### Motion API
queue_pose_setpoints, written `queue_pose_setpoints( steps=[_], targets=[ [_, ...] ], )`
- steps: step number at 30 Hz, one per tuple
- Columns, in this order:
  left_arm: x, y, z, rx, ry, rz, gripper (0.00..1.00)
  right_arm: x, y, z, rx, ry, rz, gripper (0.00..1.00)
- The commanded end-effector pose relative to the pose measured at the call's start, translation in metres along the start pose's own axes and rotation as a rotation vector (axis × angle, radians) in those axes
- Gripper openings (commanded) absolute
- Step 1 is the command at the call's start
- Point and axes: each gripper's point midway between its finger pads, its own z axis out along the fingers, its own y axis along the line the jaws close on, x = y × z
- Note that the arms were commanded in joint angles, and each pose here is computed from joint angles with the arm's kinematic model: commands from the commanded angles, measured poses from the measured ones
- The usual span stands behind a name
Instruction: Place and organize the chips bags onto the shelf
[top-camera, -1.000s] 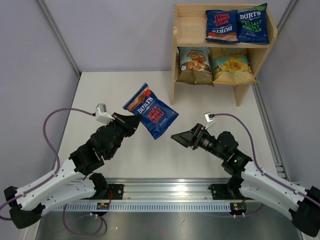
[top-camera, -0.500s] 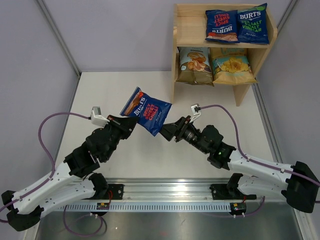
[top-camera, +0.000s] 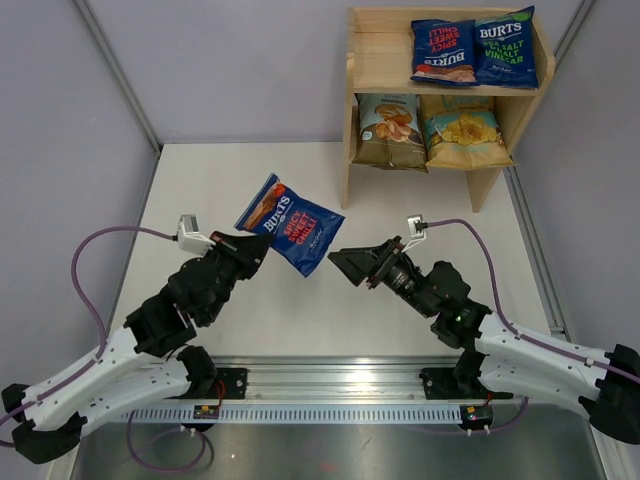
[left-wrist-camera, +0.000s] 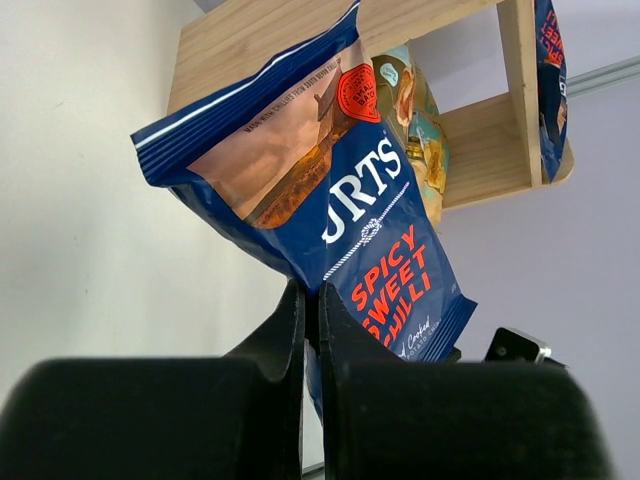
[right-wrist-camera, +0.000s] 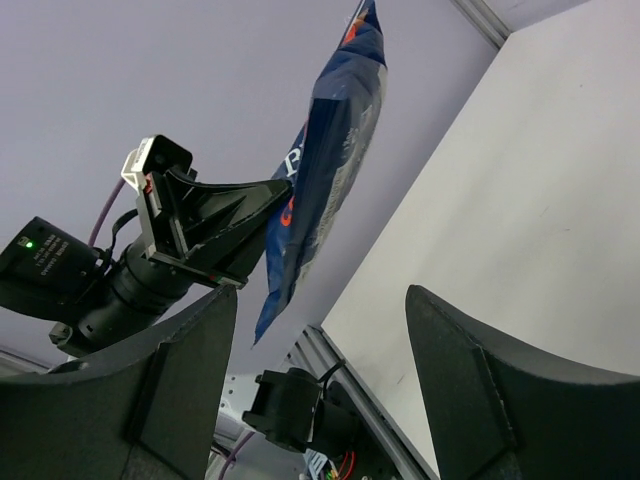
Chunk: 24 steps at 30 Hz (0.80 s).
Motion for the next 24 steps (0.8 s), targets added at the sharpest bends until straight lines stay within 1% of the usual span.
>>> queue_pose_setpoints(
  steps=[1,6,11,12,14,16,17,19,22,23,24],
  targets=[
    [-0.012,-0.023,0.003,0.061,-0.046,-0.040,0.00,-0.010,0.014,-0.002,-0.042,-0.042,0.026,0.76],
    [-0.002,-0.031,0.006,0.104,-0.011,-0.040,0.00,-0.012,0.016,0.006,-0.035,-0.044,0.031,0.76],
    [0.008,-0.032,0.009,0.112,0.026,-0.023,0.00,-0.018,0.023,0.019,-0.019,-0.049,0.037,0.76],
    [0.012,-0.033,0.009,0.129,0.039,-0.027,0.00,-0.019,0.018,0.022,0.011,-0.054,0.042,0.75],
    [0.013,-0.035,0.009,0.147,0.043,-0.031,0.00,-0.019,0.017,0.025,0.013,-0.058,0.036,0.73],
    [0.016,-0.035,0.010,0.145,0.050,-0.025,0.00,-0.020,0.019,0.029,0.009,-0.060,0.041,0.69],
    [0.018,-0.035,0.011,0.144,0.057,-0.020,0.00,-0.019,0.020,0.032,0.010,-0.055,0.041,0.65],
    [0.020,-0.037,0.012,0.155,0.066,-0.022,0.00,-0.018,0.017,0.035,0.026,-0.050,0.044,0.62],
    [0.024,-0.038,0.012,0.162,0.082,-0.016,0.00,-0.021,0.016,0.036,0.026,-0.073,0.046,0.50],
    [0.025,-0.037,0.012,0.160,0.085,-0.014,0.00,-0.022,0.014,0.035,0.035,-0.082,0.044,0.47],
    [0.026,-0.036,0.013,0.158,0.086,-0.013,0.00,-0.024,0.014,0.035,0.038,-0.087,0.046,0.42]
  ],
)
